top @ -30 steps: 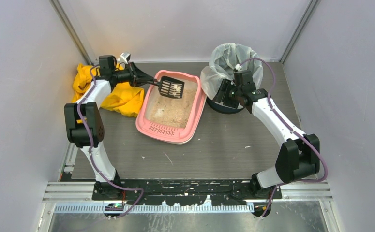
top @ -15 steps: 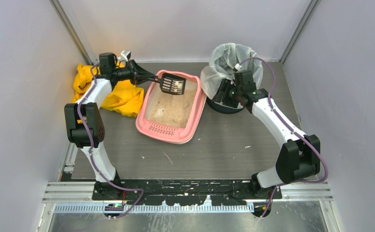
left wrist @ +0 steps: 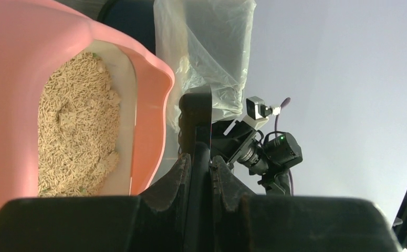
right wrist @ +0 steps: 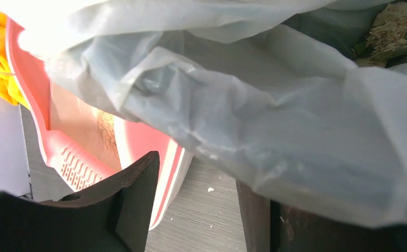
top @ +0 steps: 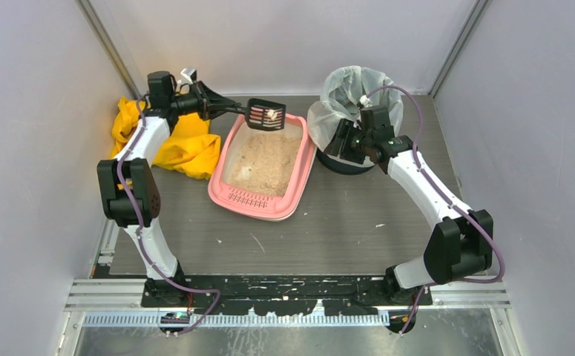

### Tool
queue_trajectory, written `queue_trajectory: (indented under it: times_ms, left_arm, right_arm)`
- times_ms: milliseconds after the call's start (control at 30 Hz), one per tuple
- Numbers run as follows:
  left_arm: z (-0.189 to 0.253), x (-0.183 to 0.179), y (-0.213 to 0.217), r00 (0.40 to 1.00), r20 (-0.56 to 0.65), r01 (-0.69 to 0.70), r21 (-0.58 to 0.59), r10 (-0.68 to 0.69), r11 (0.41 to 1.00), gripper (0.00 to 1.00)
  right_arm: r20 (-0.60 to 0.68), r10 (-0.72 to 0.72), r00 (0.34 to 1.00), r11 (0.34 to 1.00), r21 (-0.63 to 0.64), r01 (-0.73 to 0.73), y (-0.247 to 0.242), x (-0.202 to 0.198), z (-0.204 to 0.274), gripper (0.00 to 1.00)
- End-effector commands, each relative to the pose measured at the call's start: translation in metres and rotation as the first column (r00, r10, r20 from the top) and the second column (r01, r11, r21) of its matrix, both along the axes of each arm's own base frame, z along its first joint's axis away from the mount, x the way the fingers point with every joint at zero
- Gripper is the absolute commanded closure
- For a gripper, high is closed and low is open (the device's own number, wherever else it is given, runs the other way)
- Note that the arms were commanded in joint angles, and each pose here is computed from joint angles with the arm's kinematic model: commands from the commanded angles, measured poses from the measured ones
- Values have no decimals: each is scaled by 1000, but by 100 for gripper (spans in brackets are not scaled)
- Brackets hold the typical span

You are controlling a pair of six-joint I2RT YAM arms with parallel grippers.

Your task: Clean the litter box

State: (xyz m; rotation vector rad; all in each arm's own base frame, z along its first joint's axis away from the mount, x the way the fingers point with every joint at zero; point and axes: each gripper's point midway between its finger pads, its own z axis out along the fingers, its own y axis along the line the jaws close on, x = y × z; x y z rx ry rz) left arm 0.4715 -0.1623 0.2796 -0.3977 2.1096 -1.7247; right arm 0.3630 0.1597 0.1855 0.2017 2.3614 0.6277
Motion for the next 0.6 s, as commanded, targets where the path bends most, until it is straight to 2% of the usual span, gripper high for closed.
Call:
queue_trajectory:
  times_ms: [0, 67, 367, 567]
  left_arm:
    - [43, -17, -6, 993, 115, 32, 33, -36, 999, 100]
    - [45, -14, -4, 993, 116, 11, 64, -18, 998, 100]
    - [86, 10, -27, 986, 167, -4, -26, 8, 1000, 100]
    - [87, 12, -30, 984, 176, 12, -58, -2, 998, 100]
  right_arm:
    - [109, 14, 994, 1000, 21, -17, 2, 5, 34, 40]
    - [108, 27, 994, 999, 26, -30, 4, 6, 35, 40]
    - [135, 129, 982, 988, 65, -138, 18, -4, 54, 40]
    - [137, 136, 981, 987, 62, -145, 16, -16, 55, 40]
